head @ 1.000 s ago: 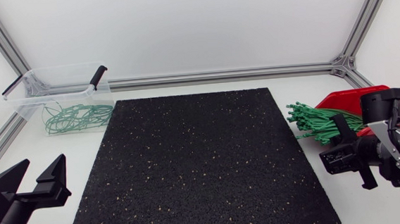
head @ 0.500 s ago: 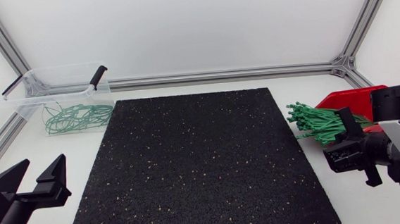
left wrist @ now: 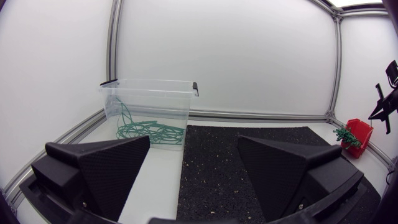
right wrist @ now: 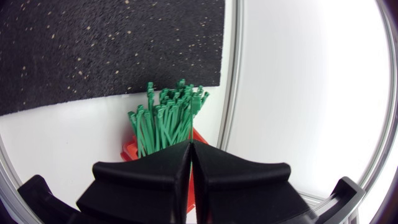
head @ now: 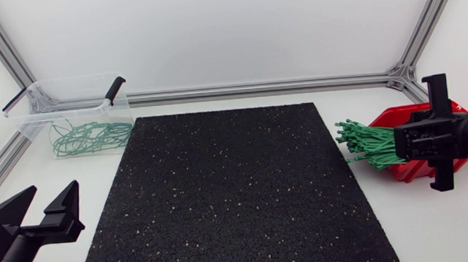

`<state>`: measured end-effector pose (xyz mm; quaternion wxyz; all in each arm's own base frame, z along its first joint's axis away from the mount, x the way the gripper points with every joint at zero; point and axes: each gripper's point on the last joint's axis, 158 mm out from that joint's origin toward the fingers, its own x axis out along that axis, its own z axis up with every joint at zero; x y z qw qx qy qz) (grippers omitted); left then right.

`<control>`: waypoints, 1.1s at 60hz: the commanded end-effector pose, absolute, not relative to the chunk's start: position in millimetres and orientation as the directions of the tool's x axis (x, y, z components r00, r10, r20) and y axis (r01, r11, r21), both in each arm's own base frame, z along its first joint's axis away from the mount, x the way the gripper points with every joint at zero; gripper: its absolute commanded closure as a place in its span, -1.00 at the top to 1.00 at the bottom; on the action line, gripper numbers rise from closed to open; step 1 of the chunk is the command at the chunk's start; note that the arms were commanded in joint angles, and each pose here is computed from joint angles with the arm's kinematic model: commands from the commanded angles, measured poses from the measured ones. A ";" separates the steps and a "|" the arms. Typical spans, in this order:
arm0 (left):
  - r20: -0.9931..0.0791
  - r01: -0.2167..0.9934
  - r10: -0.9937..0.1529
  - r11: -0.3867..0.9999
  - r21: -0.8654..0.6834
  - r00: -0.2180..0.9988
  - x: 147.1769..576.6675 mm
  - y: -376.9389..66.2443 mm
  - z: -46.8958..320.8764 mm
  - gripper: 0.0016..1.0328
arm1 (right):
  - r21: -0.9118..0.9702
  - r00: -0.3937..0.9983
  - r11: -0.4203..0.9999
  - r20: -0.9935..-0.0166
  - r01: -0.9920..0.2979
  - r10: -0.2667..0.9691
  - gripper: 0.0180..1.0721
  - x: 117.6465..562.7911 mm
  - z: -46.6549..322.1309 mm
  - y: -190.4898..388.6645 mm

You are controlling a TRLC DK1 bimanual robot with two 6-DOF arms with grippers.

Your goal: Take a green cable tie from the red box, thread the tail through the head to close it, then place it in the transparent bin on the left.

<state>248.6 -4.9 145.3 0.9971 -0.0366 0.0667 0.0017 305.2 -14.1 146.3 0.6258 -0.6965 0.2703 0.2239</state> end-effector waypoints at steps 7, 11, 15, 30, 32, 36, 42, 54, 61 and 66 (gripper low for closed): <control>-0.220 -0.026 0.008 0.996 -0.081 0.975 246.3 -3.4 114.5 0.91 | -0.810 0.807 0.040 -0.587 -0.585 -0.069 -0.89 309.6 178.1 0.1; -0.220 -0.028 0.009 0.996 -0.081 0.975 246.3 -3.0 114.5 0.91 | -0.837 0.836 0.071 -0.547 -0.543 -0.042 -0.89 310.0 195.7 9.2; -0.220 -0.028 0.009 0.996 -0.081 0.975 246.3 -3.0 114.5 0.91 | -0.855 0.858 0.093 -0.513 -0.510 -0.018 -0.89 309.4 209.3 17.6; -0.220 -0.026 0.008 0.996 -0.082 0.975 246.3 -3.3 114.5 0.91 | -0.861 0.898 0.274 -0.438 -0.429 0.030 -0.89 307.6 255.1 33.1; -0.220 -0.028 0.009 0.996 -0.081 0.975 246.3 -3.0 114.5 0.91 | -0.845 0.890 0.295 -0.453 -0.445 0.046 -0.89 303.8 254.4 38.4; -0.220 -0.026 0.008 0.996 -0.082 0.975 246.3 -3.3 114.5 0.91 | -0.801 0.868 0.354 -0.492 -0.483 0.073 -0.89 295.4 249.8 48.1; -0.220 -0.025 0.006 0.996 -0.081 0.975 246.3 -3.7 114.5 0.91 | -0.705 0.799 0.406 -0.588 -0.582 0.124 -0.89 275.7 236.7 63.8; -0.220 -0.020 0.002 0.996 -0.081 0.975 246.3 -4.9 114.5 0.91 | -0.504 0.656 0.483 -0.723 -0.716 0.218 -0.89 256.1 207.3 94.9; -0.220 -0.014 -0.004 0.997 -0.082 0.975 246.2 -6.3 114.5 0.91 | -0.357 0.549 0.507 -0.781 -0.784 0.298 -0.89 243.1 193.2 113.4; -0.220 -0.007 -0.012 0.997 -0.082 0.975 246.2 -8.2 114.5 0.91 | -0.239 0.447 0.500 -0.822 -0.832 0.351 -0.89 232.1 179.5 127.1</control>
